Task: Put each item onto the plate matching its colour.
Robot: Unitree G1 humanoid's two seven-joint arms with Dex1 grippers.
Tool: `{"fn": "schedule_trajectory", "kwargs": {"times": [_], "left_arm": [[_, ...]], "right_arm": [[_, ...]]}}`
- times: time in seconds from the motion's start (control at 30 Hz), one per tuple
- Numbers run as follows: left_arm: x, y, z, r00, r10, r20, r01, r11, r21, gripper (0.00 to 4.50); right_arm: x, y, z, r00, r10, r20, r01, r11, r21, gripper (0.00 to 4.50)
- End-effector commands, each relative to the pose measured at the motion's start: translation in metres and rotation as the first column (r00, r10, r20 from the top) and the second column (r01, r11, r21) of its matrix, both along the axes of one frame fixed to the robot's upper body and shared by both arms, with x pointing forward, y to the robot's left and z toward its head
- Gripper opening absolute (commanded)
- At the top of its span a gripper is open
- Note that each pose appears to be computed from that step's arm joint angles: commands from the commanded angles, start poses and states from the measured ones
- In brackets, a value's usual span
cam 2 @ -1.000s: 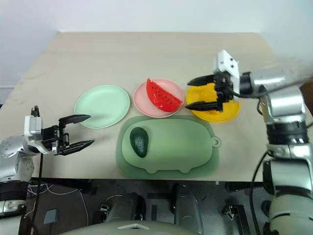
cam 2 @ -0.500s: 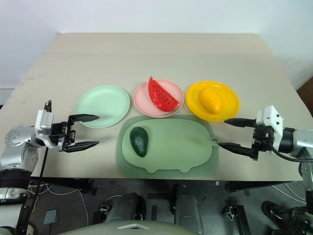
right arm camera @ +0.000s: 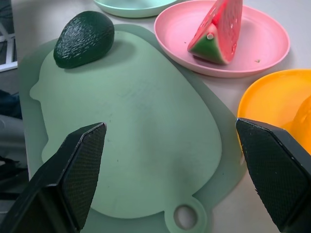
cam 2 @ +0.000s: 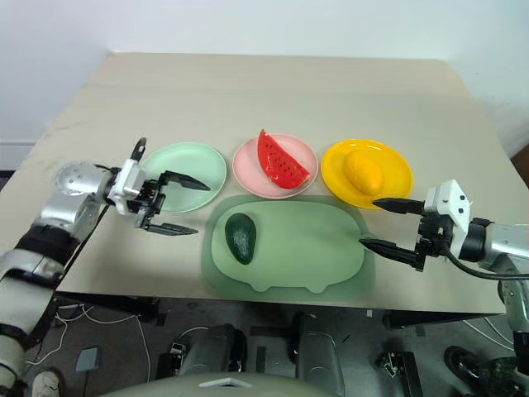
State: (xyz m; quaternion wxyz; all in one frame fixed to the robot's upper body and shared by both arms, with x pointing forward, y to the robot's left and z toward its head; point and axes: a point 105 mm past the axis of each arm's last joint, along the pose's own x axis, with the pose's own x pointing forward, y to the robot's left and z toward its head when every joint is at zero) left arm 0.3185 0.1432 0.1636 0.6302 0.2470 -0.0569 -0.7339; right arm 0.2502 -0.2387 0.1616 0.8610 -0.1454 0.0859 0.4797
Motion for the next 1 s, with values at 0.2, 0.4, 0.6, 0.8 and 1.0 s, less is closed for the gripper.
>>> {"fn": "schedule_trajectory", "kwargs": {"times": [0.2,0.4,0.6,0.8,1.0], "left_arm": [[0.008,-0.031,0.002,0.992,-0.119,0.035,0.115,0.989,0.091,4.5],[0.004,-0.043,-0.005,0.98,-0.195,0.028,0.188,0.969,0.163,4.5],[0.002,-0.056,-0.008,0.968,-0.25,0.019,0.242,0.952,0.188,4.5],[0.002,-0.064,-0.013,0.962,-0.273,0.024,0.263,0.945,0.193,4.5],[0.002,-0.066,-0.019,0.96,-0.278,0.016,0.269,0.941,0.207,4.5]], "right_arm": [[-0.006,0.012,0.001,1.0,0.001,0.019,-0.001,0.999,0.032,4.48],[-0.008,0.014,0.0,1.0,-0.018,0.015,0.017,0.999,0.046,4.48],[-0.011,0.017,-0.004,0.999,-0.038,0.009,0.037,0.998,0.05,4.48],[-0.011,0.02,-0.003,0.999,-0.049,0.011,0.048,0.997,0.064,4.48],[-0.011,0.021,-0.003,0.998,-0.058,0.009,0.057,0.996,0.071,4.48]]}}
